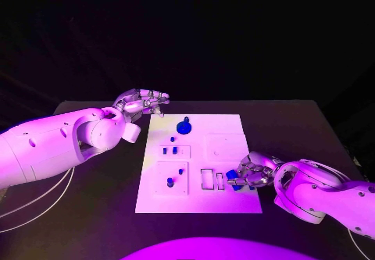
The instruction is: Assemble the parts on the task board
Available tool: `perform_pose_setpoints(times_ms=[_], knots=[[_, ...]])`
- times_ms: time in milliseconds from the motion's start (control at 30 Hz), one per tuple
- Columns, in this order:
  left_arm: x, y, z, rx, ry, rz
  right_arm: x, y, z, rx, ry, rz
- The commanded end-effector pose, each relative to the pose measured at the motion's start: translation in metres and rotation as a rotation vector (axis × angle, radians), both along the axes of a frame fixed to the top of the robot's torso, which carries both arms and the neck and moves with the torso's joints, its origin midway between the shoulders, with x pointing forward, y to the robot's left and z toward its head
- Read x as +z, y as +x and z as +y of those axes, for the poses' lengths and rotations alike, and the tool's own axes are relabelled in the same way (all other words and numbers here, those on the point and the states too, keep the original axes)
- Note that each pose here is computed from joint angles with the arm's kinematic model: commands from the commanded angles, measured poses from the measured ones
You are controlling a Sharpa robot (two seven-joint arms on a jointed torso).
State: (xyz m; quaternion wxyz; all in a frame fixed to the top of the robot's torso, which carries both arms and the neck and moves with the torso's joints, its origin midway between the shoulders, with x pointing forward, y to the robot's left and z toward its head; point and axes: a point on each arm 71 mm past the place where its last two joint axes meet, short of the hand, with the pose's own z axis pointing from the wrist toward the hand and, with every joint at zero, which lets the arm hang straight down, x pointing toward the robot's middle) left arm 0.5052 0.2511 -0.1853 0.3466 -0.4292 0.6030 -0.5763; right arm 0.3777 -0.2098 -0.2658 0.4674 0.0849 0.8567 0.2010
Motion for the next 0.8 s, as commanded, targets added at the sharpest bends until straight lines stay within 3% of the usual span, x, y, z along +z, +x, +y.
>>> perform_pose_setpoints(times_ms=[33, 567, 800], knots=[[0.0013, -0.0006, -0.002, -0.014, -0.010, -0.007, -0.006, -0.003, 0.000, 0.009, -0.031, 0.028], [0.0014, -0.0008, -0.001, -0.011, -0.009, -0.007, -0.004, -0.006, 0.002, -0.013, -0.007, 0.029], [0.0013, -0.0008, -0.001, -0.010, -0.009, -0.007, 0.010, -0.003, 0.001, -0.057, 0.054, 0.000]])
